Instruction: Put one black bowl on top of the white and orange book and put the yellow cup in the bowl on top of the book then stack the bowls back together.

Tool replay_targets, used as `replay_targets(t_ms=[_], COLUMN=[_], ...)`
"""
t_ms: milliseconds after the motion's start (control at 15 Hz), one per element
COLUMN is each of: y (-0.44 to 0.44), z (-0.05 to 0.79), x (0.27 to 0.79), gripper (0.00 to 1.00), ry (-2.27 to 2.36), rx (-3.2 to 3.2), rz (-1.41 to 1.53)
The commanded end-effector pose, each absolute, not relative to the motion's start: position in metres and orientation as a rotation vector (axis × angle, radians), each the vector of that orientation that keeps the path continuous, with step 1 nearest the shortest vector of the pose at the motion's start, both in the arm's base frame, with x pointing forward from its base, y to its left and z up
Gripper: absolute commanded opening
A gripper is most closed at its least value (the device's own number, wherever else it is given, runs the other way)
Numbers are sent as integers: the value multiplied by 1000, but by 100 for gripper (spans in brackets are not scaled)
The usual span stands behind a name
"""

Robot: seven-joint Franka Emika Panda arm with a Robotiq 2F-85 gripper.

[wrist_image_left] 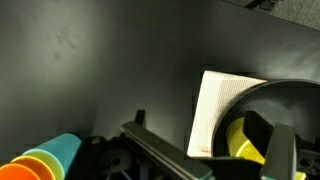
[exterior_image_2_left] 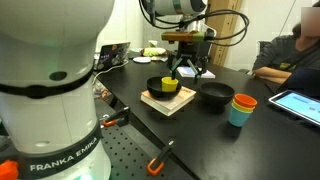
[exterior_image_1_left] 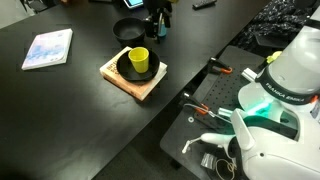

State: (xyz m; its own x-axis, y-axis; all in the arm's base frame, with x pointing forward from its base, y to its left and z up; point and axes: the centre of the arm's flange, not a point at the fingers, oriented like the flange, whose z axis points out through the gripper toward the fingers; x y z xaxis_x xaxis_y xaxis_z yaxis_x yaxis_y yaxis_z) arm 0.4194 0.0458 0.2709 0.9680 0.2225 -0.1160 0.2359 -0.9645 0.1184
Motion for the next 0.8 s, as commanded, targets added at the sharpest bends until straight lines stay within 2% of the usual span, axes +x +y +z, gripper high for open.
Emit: replay_targets(t_ms=[0, 467, 733], y=[30, 38, 40], z=[263, 237, 229], x=[395, 395, 391], gripper=[100, 100, 100], ry=[325, -126, -314], rx=[3013, 3071, 3033], rz=[-158, -17, -35])
